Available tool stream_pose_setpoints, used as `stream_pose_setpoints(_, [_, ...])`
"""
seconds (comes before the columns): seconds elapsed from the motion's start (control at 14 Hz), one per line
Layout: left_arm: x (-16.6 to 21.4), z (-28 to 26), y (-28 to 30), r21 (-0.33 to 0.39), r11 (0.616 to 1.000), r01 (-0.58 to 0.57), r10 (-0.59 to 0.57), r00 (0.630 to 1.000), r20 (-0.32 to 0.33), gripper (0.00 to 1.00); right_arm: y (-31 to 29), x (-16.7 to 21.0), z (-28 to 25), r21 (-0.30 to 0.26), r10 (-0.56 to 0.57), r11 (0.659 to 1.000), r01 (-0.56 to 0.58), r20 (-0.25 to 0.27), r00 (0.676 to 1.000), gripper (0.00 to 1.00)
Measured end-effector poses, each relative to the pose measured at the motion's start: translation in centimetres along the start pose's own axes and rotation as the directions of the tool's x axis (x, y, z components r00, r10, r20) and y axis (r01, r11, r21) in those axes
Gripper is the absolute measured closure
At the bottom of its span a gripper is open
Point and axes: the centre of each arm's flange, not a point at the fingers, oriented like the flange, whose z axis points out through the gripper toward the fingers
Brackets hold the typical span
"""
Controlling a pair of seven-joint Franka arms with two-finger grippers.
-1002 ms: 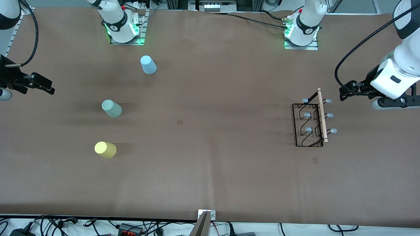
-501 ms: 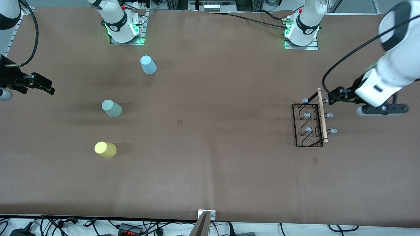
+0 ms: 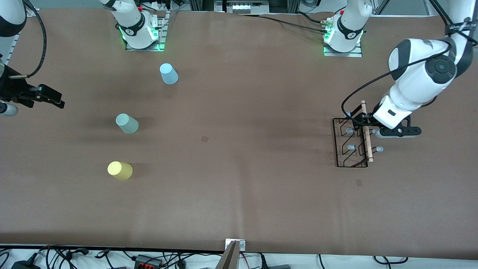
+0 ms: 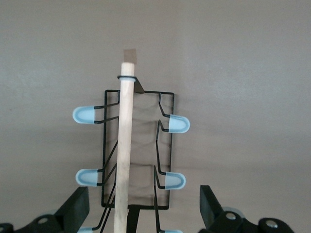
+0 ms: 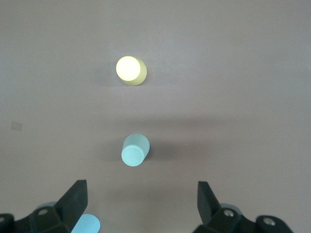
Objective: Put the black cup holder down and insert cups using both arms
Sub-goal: 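Grasp the rack handle with the left gripper while the right gripper reaches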
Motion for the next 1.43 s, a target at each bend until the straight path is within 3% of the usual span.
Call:
stream_pose_setpoints(0.36, [-1.6,2.6,-0.5,0.001,1.000,-0.026,0.026,1.000,-0.001,0.04,0.0,1.4,3.9,0.000,-0.001,1.000,0.001,0.065,0.998,0.00])
stream_pose_setpoints(0.5, [-1.8,3.0,-0.8,0.002,1.000,-0.029,0.029,1.000,0.007,0.22,0.0,1.9,5.5,0.000,-0.001,1.000,0.001,0.093,0.996,0.00])
stream_pose_setpoints(0.57, [-1.8,3.3,-0.9,0.002,1.000,-0.028,0.028,1.000,0.008,0.22,-0.1,2.1,6.3,0.000,-0.001,1.000,0.001,0.107,0.994,0.00])
stream_pose_setpoints(0.64, [-1.8,3.6,-0.9,0.002,1.000,-0.028,0.028,1.000,0.003,0.29,-0.2,2.3,7.0,0.000,-0.003,1.000,0.003,0.119,0.993,0.00])
stream_pose_setpoints(1.0, [-2.0,4.5,-1.4,0.002,1.000,-0.026,0.026,1.000,0.003,0.82,-1.6,2.9,9.3,0.001,-0.027,1.000,0.027,0.156,0.987,0.00])
stream_pose_setpoints(1.43, [-1.5,3.8,-1.1,0.003,0.999,-0.033,0.033,0.999,0.018,0.84,-2.8,3.6,12.6,0.002,-0.046,0.999,0.047,0.210,0.977,0.00])
